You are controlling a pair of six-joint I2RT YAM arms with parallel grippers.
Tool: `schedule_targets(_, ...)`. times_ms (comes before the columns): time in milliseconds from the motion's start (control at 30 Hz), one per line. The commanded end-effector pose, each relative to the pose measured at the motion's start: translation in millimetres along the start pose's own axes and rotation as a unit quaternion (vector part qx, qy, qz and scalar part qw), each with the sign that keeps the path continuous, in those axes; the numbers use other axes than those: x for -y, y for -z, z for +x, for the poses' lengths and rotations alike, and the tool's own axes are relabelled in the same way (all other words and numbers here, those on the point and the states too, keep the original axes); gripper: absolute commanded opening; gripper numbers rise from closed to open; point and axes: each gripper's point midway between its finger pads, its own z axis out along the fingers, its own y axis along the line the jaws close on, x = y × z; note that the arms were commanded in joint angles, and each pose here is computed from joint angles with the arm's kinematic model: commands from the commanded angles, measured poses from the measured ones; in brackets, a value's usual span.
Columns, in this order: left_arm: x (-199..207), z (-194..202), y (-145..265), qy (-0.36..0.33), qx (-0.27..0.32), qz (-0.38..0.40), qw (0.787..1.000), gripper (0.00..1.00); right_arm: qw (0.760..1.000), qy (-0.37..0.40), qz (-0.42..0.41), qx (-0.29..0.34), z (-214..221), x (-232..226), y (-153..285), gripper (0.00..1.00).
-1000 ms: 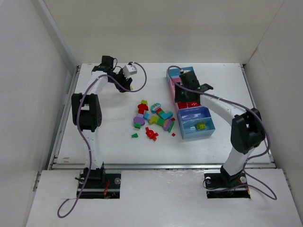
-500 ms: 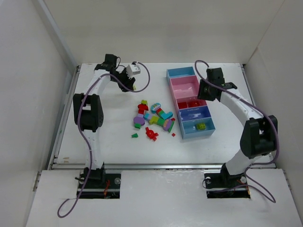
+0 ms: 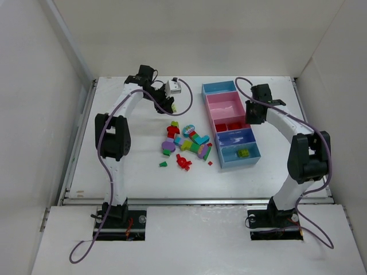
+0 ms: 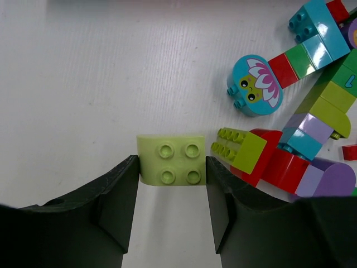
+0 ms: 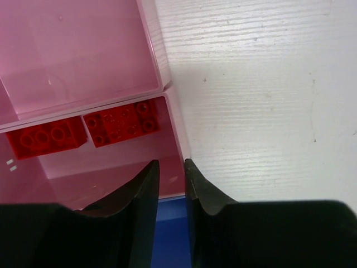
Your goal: Sort the legos into containers by color
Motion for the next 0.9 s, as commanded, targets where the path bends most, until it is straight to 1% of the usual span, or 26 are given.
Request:
schedule_targets(0, 10, -16, 2, -0.012, 0.018, 0.019, 1.0, 0.0, 1.0, 0.009, 0.002, 0.023, -14, 2, -3, 0.29)
schedule_targets(33, 14, -17, -1, -0.011, 0.017, 0.025, 0.999, 0.0, 1.0, 0.01, -0.001, 0.017, -12, 1, -6, 0.24)
schedule_targets(100, 19, -22, -5, -0.015, 0.021, 0.033, 0.999, 0.0, 1.0, 0.01, -0.001, 0.017, -9, 1, -9, 0.19)
schedule_targets(133, 22, -28, -5, -0.021, 0.023, 0.034, 0.999, 0.0, 1.0, 0.006, -0.004, 0.005, -2, 0, -13, 0.16)
schedule_targets(167, 26, -32, -9, -0.025, 0.027, 0.041, 0.998, 0.0, 1.0, 0.006, -0.005, 0.01, -4, 0, -14, 0.12)
schedule_targets(200, 28, -31, -8, -0.021, 0.025, 0.043, 0.999, 0.0, 1.0, 0.0, -0.009, 0.001, 4, -2, -16, 0.1)
schedule_targets(233, 31, -37, -9, -0.028, 0.027, 0.045, 0.998, 0.0, 1.0, -0.001, -0.01, 0.006, 5, -1, -12, 0.1)
schedule_targets(300, 37, -42, -10, -0.031, 0.032, 0.051, 0.998, 0.0, 1.0, -0.019, -0.015, 0.008, 10, -3, -10, 0.06)
schedule_targets(333, 42, -43, -14, -0.032, 0.03, 0.058, 0.997, 0.0, 1.0, -0.024, -0.019, 0.002, 19, -3, -11, 0.06)
schedule_targets(367, 45, -42, -13, -0.03, 0.029, 0.059, 0.997, 0.0, 0.999, -0.033, -0.021, 0.01, 17, -4, -7, 0.05)
schedule_targets(433, 54, -46, -18, -0.035, 0.029, 0.068, 0.997, 0.0, 0.999, -0.04, -0.02, 0.005, 25, -3, -8, 0.03)
schedule_targets(533, 61, -48, -17, -0.037, 0.029, 0.073, 0.996, 0.0, 0.998, -0.053, -0.024, 0.001, 36, -4, -5, 0.03)
schedule_targets(567, 65, -55, -17, -0.044, 0.031, 0.074, 0.996, 0.0, 0.998, -0.053, -0.018, 0.001, 40, -1, -3, 0.03)
schedule_targets(667, 72, -54, -19, -0.043, 0.029, 0.08, 0.995, 0.0, 0.998, -0.064, -0.008, 0.006, 44, 4, 6, 0.03)
schedule_targets(800, 77, -59, -22, -0.045, 0.037, 0.089, 0.994, 0.0, 0.997, -0.082, 0.01, 0.011, 56, 13, 17, 0.03)
schedule_targets(833, 80, -64, -21, -0.051, 0.039, 0.09, 0.994, 0.0, 0.996, -0.083, 0.007, 0.021, 51, 12, 22, 0.03)
schedule_targets(867, 81, -65, -21, -0.051, 0.043, 0.093, 0.993, 0.0, 0.996, -0.083, 0.009, 0.016, 56, 13, 21, 0.03)
